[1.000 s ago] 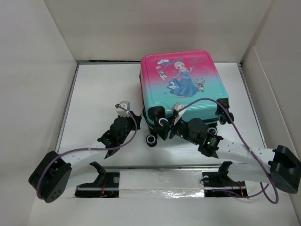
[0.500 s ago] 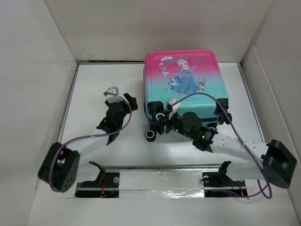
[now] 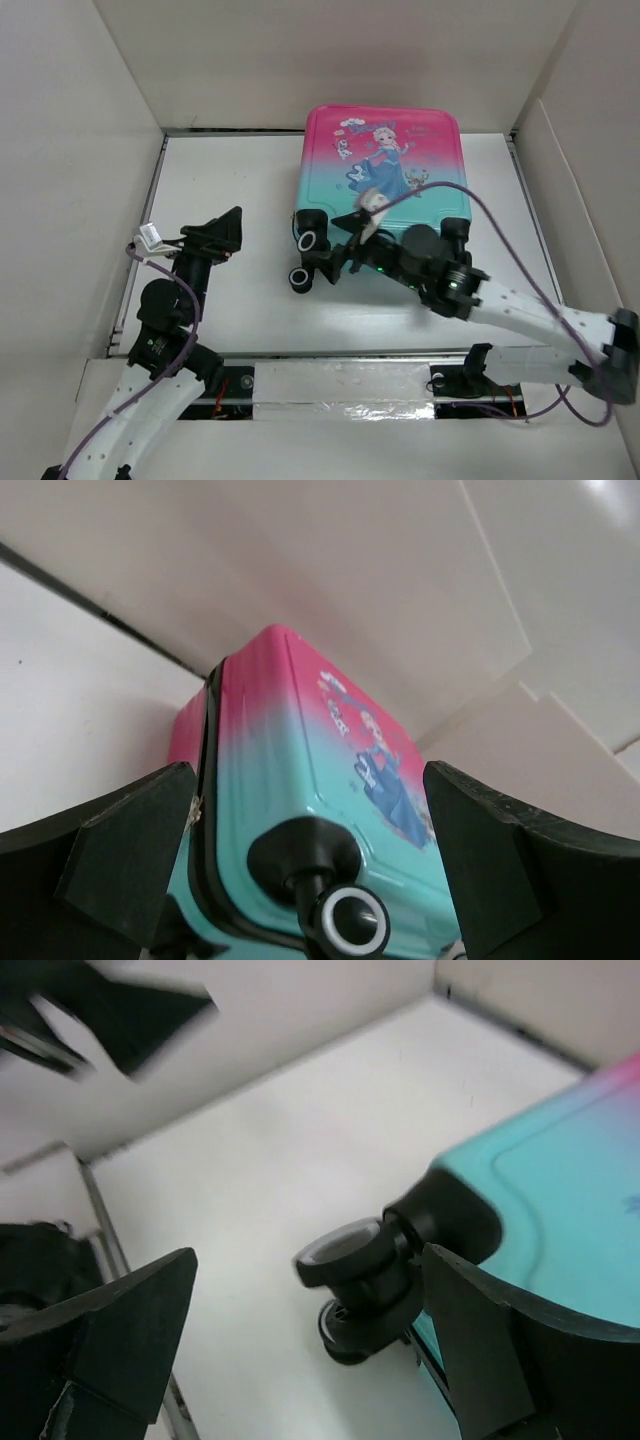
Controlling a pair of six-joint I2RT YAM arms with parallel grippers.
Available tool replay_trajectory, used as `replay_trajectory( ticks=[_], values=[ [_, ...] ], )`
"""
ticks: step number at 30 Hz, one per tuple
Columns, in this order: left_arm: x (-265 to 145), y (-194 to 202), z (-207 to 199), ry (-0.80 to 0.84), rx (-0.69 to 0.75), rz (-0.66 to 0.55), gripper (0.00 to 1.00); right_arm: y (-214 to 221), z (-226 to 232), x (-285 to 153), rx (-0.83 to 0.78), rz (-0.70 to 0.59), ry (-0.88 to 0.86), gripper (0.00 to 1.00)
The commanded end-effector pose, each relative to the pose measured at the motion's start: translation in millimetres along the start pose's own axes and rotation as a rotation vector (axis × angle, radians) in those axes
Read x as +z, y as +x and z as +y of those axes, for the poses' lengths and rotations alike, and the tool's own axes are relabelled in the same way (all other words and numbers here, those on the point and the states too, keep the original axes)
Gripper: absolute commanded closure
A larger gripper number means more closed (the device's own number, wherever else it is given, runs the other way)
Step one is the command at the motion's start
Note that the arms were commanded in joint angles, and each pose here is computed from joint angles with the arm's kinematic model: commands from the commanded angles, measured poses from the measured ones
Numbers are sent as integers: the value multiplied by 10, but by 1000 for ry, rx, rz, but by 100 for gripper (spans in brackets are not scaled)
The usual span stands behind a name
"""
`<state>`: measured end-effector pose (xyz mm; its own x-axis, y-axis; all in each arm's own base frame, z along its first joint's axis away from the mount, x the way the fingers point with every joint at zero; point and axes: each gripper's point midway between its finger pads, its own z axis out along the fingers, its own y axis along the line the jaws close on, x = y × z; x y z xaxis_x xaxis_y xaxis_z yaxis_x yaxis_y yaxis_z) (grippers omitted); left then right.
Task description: Pack the luggage
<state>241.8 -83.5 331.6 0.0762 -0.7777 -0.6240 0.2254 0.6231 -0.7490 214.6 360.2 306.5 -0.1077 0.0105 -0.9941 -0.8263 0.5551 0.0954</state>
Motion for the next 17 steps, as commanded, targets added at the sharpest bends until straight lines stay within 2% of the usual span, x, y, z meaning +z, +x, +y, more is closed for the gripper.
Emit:
replay_trajectory(
  ticks=[1, 4, 8, 12, 17],
  values=[
    [-143, 48, -125, 19, 37, 118, 1, -703, -216, -595, -16, -214, 131, 0],
    [-202, -12, -225, 40, 92, 152, 1, -714, -825, -1241, 20, -256, 448, 0],
    [-256, -209, -373, 69, 168, 139, 1, -538, -1342, -1906, 59, -271, 717, 0],
    [-260, -319, -406, 64, 231, 124, 1, -424, -1577, -2211, 93, -304, 829, 0],
    [-231, -188, -360, 82, 262, 153, 1, -331, -1569, -1908, 71, -234, 729, 0]
  ],
)
